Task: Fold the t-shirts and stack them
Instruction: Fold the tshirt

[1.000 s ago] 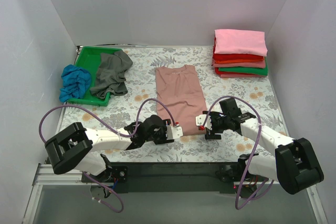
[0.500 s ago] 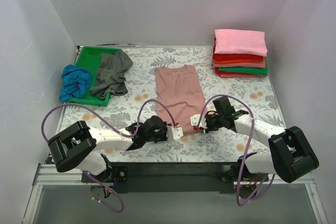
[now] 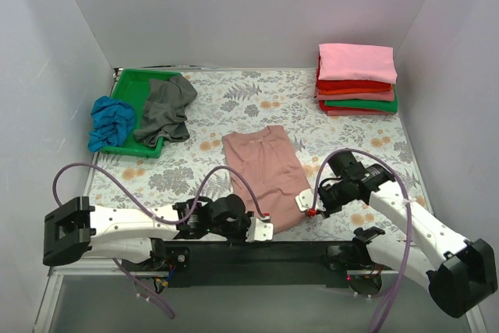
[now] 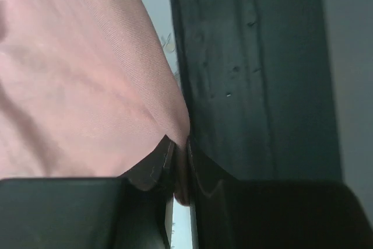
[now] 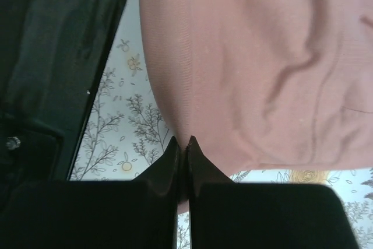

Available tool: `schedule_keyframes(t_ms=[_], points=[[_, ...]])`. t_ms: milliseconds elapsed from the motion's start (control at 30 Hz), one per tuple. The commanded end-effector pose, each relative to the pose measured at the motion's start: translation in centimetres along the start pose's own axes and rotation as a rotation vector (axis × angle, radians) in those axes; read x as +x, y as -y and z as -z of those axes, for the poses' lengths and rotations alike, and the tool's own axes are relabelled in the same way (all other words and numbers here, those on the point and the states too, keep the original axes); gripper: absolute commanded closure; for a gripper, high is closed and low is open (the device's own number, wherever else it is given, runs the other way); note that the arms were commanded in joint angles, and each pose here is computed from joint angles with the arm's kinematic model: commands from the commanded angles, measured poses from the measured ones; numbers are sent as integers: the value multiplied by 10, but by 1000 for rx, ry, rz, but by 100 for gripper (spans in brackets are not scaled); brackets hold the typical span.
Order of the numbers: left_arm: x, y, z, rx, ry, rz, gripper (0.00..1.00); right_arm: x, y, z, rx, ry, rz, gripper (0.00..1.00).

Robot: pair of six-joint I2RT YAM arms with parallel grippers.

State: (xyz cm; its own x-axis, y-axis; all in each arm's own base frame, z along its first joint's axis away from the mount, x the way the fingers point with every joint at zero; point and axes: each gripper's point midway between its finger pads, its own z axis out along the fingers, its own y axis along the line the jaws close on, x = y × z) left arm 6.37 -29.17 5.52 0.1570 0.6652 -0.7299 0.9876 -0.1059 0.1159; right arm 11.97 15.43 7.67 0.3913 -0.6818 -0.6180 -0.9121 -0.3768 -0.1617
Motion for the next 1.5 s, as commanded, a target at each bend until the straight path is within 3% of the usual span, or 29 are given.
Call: schedule_keyframes(t_ms=[0, 133, 433, 600, 800, 1167, 1467], points=[[-16, 19, 22, 44, 14, 71, 100, -25, -18, 22, -30, 46, -26, 99], [-33, -22, 40, -180, 102, -11, 100, -40, 23, 39, 94, 44, -69, 99], [-41, -151, 94, -546, 220, 85, 100, -52, 156, 58, 285, -10, -115, 99], [-21, -225, 111, -707, 229, 182, 100, -42, 236, 45, 323, 3, -217, 99], [17, -283, 117, -795, 206, 281, 100, -20, 291, 25, 350, 11, -314, 99], [63, -309, 83, -732, 126, 381, 100, 17, 318, -4, 372, -41, -458, 99], [66, -315, 74, -703, 119, 393, 100, 27, 314, 0, 411, -88, -519, 99]])
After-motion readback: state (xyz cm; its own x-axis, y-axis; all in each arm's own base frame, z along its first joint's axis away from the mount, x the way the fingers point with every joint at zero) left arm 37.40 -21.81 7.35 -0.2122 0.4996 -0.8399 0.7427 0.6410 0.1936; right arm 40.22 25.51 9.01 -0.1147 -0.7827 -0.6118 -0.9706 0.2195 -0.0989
